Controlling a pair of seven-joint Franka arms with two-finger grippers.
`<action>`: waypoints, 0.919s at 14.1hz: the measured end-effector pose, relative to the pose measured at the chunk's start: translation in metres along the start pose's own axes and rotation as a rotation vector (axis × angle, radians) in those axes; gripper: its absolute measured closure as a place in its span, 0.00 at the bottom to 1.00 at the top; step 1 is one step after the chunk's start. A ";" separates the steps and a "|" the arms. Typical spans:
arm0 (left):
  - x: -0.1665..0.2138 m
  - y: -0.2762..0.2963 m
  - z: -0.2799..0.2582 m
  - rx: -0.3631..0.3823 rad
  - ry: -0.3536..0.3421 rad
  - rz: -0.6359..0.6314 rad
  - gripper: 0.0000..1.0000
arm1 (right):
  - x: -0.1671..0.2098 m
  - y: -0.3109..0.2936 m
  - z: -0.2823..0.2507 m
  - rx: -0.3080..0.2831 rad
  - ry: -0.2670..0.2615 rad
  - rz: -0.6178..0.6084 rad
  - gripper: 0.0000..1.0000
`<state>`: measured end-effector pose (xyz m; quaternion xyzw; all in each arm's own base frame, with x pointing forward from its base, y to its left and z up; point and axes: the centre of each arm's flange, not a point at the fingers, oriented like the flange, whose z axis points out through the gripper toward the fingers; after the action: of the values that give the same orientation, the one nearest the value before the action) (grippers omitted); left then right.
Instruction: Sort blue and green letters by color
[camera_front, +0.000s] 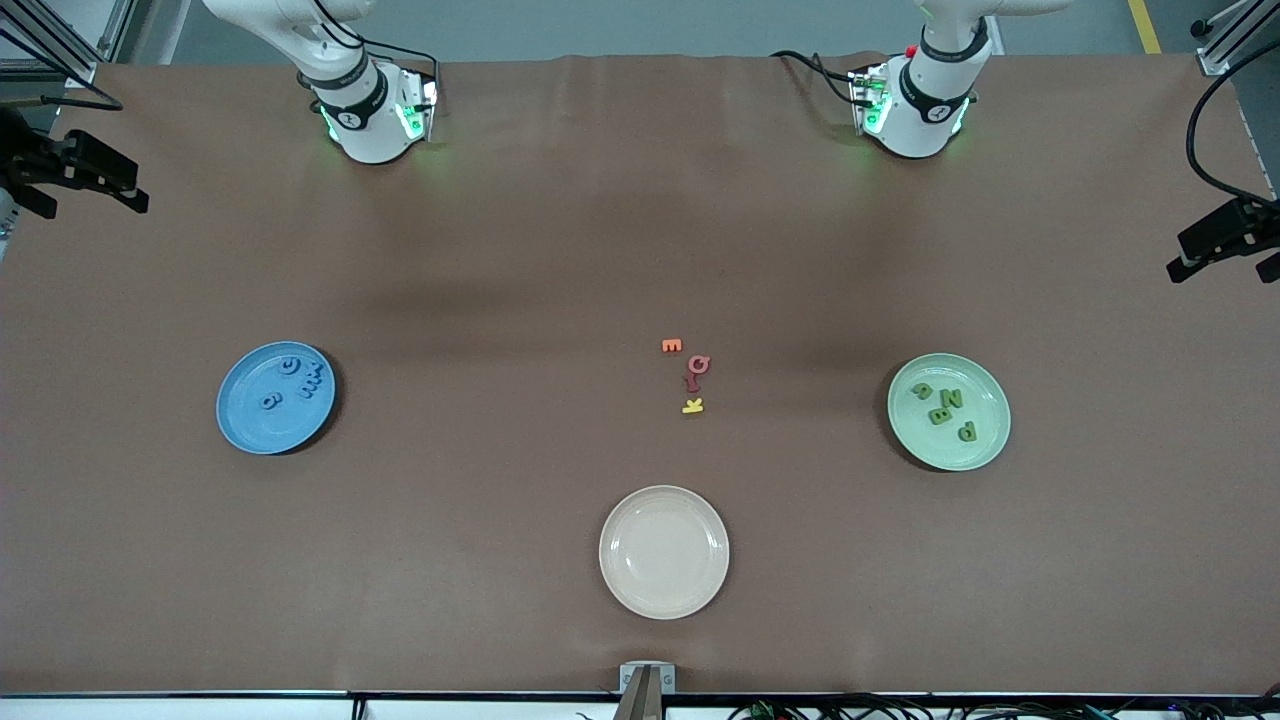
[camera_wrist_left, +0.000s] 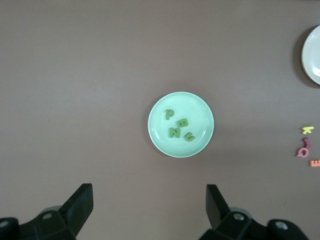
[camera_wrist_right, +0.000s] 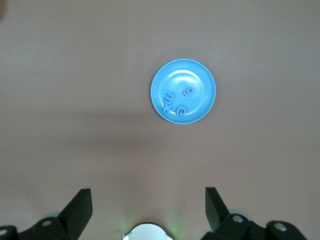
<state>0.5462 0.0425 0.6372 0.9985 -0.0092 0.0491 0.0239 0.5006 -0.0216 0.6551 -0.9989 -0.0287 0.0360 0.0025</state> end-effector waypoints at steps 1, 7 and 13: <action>0.000 0.009 -0.004 -0.001 -0.001 0.009 0.00 | 0.000 0.000 0.000 0.000 0.000 0.000 0.00; -0.004 0.038 -0.009 -0.004 -0.029 -0.061 0.00 | 0.000 -0.001 0.000 0.000 0.000 -0.002 0.00; -0.006 0.038 -0.011 -0.004 -0.034 -0.067 0.00 | 0.000 -0.001 0.000 0.000 -0.001 -0.002 0.00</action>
<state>0.5382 0.0055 0.6493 0.9989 0.0237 0.0315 0.0273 0.5006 -0.0208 0.6550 -0.9989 -0.0296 0.0362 0.0024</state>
